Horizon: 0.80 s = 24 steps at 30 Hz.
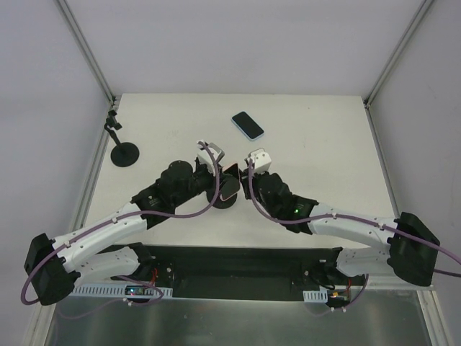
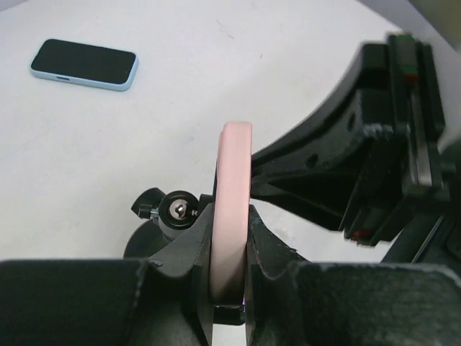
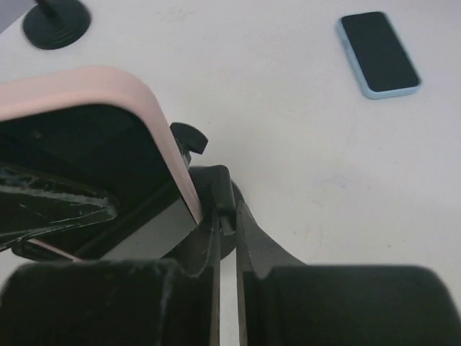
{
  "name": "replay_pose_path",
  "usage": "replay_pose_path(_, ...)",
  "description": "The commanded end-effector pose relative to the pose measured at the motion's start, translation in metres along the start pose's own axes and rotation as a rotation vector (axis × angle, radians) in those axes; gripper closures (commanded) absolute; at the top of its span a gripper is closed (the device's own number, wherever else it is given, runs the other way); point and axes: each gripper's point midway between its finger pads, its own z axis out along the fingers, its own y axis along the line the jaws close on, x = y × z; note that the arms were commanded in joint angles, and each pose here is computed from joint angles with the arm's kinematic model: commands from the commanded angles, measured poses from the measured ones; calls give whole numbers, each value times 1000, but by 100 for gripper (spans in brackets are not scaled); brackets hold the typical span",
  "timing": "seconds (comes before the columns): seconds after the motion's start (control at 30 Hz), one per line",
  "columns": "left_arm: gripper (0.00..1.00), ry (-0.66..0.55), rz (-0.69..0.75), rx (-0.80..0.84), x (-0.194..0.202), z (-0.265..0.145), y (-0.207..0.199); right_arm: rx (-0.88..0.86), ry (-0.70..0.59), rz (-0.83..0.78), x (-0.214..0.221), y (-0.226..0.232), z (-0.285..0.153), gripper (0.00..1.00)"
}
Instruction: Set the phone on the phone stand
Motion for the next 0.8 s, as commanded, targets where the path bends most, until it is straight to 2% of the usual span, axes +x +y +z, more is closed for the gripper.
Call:
replay_pose_path(0.0, 100, -126, -134, -781, 0, -32, 128, 317, -337, 210, -71, -25, -36, 100)
replay_pose_path(0.03, 100, -180, -150, -791, -6, -30, 129, 334, -352, 179, -81, -20, -40, 100)
replay_pose_path(0.07, 100, -184, -153, -791, -6, -27, 128, 368, -353, 168, -80, -13, -44, 100)
replay_pose_path(0.17, 100, -172, -99, -714, -11, -7, 119, 329, -365, 149, -89, 6, -47, 100)
replay_pose_path(0.3, 100, -159, -142, -763, -1, -13, 124, 369, -376, 102, -91, 9, -64, 100)
replay_pose_path(0.4, 100, -158, -144, -685, 4, -8, 114, 314, -326, 63, -80, 20, -60, 100)
replay_pose_path(0.43, 100, -152, -127, -652, 4, -5, 109, 249, -323, 51, -79, 29, -60, 91)
replay_pose_path(0.5, 100, -143, -118, -582, 3, -1, 99, 180, -345, 19, -78, 31, -67, 56)
replay_pose_path(0.53, 100, -144, -117, -563, 2, -1, 97, 153, -355, 9, -80, 31, -71, 33)
replay_pose_path(0.57, 100, -138, -117, -524, 1, -2, 90, 170, -358, -9, -79, 23, -75, 25)
replay_pose_path(0.63, 100, -128, -111, -480, 1, -4, 83, 141, -381, 4, -88, 8, -83, 16)
replay_pose_path(0.7, 100, -125, -97, -390, -4, -6, 69, 129, -347, 1, -79, -17, -76, 15)
replay_pose_path(0.73, 100, -126, -92, -356, -6, -6, 64, -12, -325, -19, -73, -1, -71, 14)
replay_pose_path(0.77, 100, -144, -88, -319, -11, -10, 58, -61, -306, -28, -67, -1, -67, 14)
